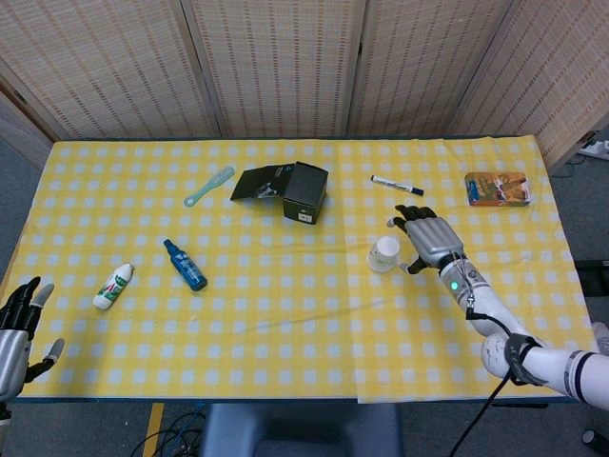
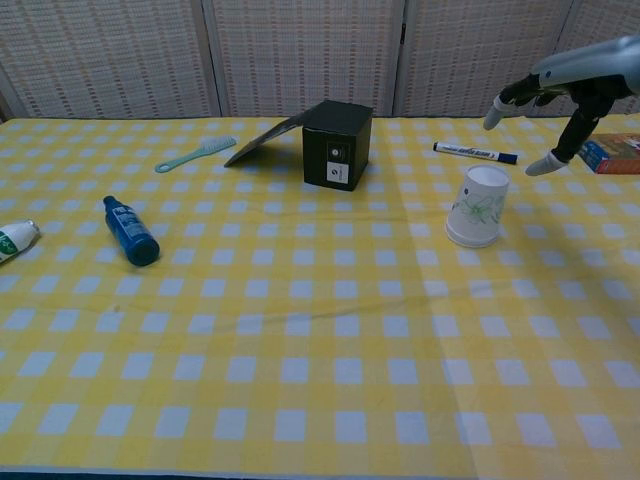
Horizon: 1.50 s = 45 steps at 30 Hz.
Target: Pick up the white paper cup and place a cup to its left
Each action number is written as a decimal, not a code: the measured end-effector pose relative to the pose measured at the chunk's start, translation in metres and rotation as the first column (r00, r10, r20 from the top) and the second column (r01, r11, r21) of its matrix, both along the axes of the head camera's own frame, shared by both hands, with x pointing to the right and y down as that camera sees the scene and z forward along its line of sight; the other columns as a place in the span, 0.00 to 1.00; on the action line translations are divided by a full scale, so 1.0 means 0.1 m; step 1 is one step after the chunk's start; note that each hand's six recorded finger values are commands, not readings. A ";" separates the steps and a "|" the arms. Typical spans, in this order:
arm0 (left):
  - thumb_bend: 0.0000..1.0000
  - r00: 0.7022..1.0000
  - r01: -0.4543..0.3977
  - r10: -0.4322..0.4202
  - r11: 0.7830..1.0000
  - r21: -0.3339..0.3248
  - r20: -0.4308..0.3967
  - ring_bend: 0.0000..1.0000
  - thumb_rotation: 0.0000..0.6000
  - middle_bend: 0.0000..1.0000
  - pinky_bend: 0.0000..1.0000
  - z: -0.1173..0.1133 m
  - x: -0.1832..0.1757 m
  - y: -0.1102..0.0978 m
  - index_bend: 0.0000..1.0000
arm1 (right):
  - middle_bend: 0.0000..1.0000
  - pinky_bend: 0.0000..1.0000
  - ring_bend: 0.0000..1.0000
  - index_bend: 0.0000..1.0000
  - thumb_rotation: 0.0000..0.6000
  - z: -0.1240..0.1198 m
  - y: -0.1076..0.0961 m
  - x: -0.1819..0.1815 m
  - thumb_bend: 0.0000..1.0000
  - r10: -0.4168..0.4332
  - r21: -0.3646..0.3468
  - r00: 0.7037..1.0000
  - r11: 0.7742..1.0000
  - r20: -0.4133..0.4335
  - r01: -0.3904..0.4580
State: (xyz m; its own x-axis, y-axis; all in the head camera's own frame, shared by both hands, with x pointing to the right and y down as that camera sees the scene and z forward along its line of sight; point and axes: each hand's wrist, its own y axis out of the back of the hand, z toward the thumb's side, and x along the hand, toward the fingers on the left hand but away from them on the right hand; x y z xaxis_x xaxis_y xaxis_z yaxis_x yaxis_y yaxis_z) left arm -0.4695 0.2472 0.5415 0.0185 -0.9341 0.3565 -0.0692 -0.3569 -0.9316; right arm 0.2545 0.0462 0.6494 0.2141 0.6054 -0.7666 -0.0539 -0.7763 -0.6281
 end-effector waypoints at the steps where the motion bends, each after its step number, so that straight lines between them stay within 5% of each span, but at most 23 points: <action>1: 0.34 1.000 0.000 0.000 1.000 0.001 -0.001 0.00 1.00 0.00 0.24 0.00 0.00 0.00 0.00 | 0.00 0.00 0.00 0.19 1.00 0.05 0.02 -0.02 0.24 -0.003 -0.007 1.000 1.000 -0.009 0.003; 20: 0.34 1.000 -0.002 0.002 1.000 -0.013 -0.005 0.00 1.00 0.00 0.24 0.04 -0.01 -0.01 0.00 | 0.00 0.00 0.00 0.21 1.00 0.38 -0.06 -0.01 0.24 0.035 -0.033 0.999 0.999 -0.042 -0.036; 45: 0.34 1.000 -0.008 0.008 1.000 -0.029 -0.001 0.00 1.00 0.00 0.24 0.08 -0.03 -0.01 0.00 | 0.04 0.00 0.00 0.38 1.00 0.49 -0.12 -0.10 0.24 0.057 -0.014 0.998 0.998 -0.020 -0.058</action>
State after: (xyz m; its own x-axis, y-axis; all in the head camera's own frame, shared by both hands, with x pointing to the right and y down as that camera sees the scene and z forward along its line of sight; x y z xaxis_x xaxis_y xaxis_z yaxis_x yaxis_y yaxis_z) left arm -0.4721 0.2459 0.5497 0.0267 -0.9231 0.3837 -0.0670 -0.3847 -0.9206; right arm 0.2447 0.0341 0.6985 0.1644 0.6054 -0.7788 -0.0209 -0.7872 -0.6163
